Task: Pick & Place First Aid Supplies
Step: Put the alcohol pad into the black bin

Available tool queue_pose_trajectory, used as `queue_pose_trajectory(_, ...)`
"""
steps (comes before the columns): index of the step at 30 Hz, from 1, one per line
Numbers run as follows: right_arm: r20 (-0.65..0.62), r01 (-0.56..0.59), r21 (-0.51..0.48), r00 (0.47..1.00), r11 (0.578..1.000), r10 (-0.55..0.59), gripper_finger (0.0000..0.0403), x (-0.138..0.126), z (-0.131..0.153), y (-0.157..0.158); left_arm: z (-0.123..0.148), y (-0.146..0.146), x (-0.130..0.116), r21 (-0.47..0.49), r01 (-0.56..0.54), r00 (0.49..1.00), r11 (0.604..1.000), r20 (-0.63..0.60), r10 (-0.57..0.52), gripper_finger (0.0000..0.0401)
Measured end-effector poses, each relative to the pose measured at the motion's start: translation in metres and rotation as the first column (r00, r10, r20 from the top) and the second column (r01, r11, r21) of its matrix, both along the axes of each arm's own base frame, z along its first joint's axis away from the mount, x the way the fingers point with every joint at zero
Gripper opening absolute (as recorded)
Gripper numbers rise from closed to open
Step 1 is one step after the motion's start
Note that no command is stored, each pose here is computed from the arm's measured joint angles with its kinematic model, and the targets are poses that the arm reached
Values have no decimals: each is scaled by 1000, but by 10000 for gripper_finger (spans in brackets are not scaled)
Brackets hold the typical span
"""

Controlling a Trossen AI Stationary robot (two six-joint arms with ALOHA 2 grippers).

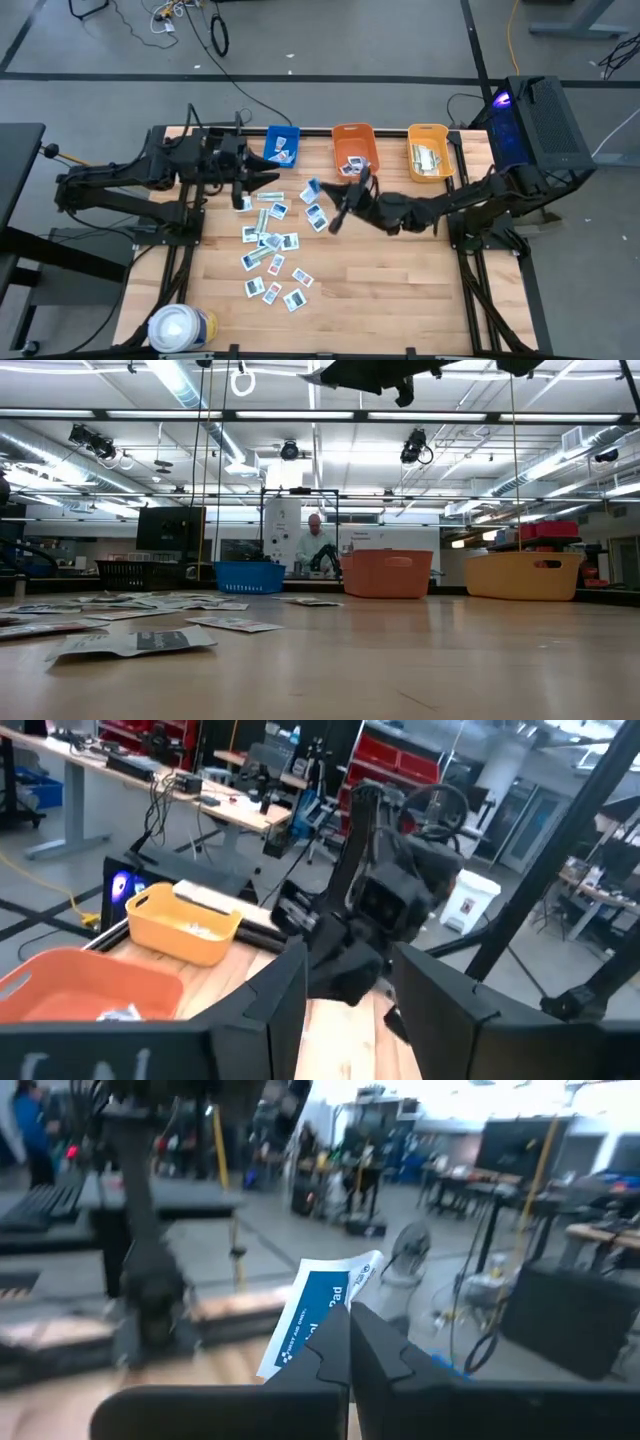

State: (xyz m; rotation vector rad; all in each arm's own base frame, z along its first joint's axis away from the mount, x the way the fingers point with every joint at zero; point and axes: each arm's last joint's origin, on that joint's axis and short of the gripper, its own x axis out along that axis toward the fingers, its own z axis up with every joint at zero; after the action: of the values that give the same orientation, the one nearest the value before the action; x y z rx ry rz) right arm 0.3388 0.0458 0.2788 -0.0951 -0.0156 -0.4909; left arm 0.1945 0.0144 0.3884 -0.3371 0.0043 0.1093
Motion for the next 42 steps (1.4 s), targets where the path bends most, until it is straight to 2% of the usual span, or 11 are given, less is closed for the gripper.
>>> queue_pose_trajectory(9, 142, 55, -133, 989, 990, -36, 2, -3, 22, -7, -9, -1, 32, -25, 92, 996, 995, 16, -92, 154)
queue_pose_trajectory(15, 175, 84, -145, 983, 986, -58, 2, -5, 26, -7, -20, 2, 51, -27, 41, 999, 999, -2, -41, 154)
queue_pose_trajectory(20, 143, 155, -171, 981, 973, -131, 2, -7, 26, -4, -30, 5, 63, -17, -18, 999, 1000, -51, 17, 154)
queue_pose_trajectory(29, 134, 158, -186, 982, 970, -134, 2, -7, 26, -3, -46, 7, 78, -15, -58, 992, 998, -109, 57, 154)
queue_pose_trajectory(42, 77, 143, -201, 989, 969, -130, 2, -5, 20, -3, -42, 10, 87, -12, -143, 989, 990, -24, 143, 154)
